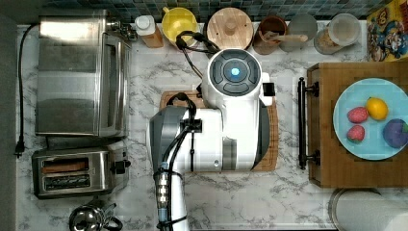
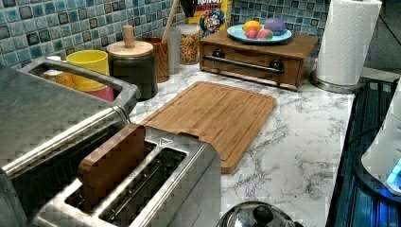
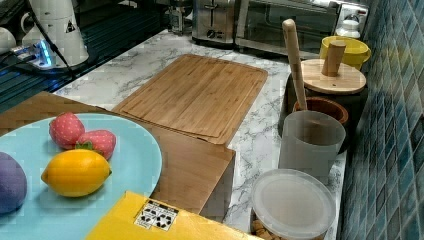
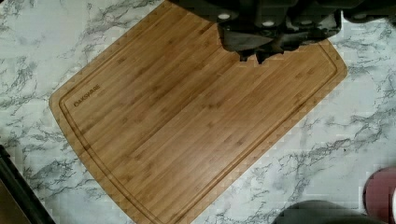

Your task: Turn on the toaster.

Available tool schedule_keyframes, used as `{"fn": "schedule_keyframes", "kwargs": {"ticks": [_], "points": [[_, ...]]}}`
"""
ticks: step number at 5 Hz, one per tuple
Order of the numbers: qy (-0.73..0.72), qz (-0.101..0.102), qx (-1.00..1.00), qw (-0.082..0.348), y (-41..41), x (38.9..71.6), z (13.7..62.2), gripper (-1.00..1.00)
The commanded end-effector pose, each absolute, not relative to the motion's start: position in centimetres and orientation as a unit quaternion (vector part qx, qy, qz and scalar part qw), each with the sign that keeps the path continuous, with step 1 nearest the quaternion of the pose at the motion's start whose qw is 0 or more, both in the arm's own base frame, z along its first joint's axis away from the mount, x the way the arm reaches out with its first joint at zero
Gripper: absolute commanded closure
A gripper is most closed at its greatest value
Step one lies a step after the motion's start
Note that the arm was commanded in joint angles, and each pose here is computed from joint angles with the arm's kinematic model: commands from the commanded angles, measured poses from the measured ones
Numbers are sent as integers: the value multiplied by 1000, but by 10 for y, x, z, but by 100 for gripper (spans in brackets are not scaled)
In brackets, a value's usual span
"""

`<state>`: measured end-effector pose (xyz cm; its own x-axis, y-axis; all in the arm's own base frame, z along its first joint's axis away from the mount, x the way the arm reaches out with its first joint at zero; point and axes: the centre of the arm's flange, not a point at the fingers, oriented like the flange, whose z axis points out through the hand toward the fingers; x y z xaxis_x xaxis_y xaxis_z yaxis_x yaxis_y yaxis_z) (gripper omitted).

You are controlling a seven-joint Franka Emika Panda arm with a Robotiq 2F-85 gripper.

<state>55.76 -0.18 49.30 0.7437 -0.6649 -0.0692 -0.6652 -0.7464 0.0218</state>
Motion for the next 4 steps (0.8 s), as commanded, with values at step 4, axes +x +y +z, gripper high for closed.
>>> {"fn": "schedule_keyframes", "kwargs": {"ticks": [4], "points": [[113,16,-993,31,114,530,470,100]]}}
